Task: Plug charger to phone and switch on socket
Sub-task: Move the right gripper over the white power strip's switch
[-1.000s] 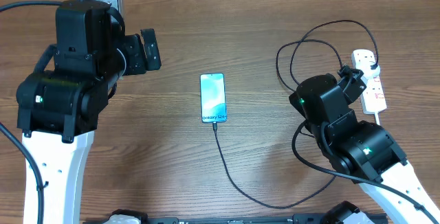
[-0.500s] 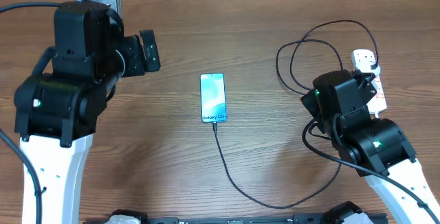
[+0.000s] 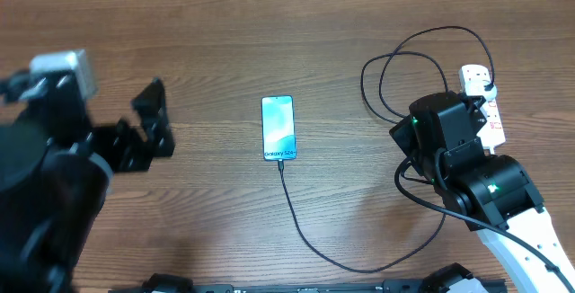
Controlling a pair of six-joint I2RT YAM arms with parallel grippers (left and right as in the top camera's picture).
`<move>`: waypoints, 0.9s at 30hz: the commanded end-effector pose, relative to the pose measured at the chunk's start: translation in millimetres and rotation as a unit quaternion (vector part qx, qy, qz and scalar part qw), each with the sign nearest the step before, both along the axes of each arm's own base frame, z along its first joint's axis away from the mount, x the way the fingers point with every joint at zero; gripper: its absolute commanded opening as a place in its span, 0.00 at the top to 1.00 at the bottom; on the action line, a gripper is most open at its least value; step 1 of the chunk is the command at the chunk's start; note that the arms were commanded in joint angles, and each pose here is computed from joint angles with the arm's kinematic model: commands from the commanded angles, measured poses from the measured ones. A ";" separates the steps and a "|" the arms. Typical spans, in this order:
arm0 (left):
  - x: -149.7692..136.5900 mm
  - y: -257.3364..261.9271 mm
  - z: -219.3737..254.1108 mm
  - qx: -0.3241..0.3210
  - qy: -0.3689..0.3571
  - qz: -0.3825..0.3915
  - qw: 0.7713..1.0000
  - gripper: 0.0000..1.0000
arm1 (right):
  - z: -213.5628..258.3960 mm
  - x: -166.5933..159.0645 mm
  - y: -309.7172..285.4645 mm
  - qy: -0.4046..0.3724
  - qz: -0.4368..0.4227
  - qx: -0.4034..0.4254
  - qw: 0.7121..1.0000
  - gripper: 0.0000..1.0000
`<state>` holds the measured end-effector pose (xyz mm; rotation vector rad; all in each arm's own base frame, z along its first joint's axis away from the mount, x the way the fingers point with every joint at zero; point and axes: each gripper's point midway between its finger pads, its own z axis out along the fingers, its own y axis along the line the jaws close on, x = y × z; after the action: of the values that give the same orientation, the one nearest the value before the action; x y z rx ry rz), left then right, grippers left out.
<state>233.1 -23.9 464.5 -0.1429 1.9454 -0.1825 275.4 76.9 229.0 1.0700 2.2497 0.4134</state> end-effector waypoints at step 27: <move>-276.1 48.4 -27.3 -0.022 -0.204 0.057 0.977 0.00 | -32.9 -11.9 6.8 0.097 -0.027 0.048 0.994 0.96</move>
<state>-24.7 21.0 462.4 -0.2165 1.4923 -0.1894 261.8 91.9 196.3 1.1829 2.4172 0.4230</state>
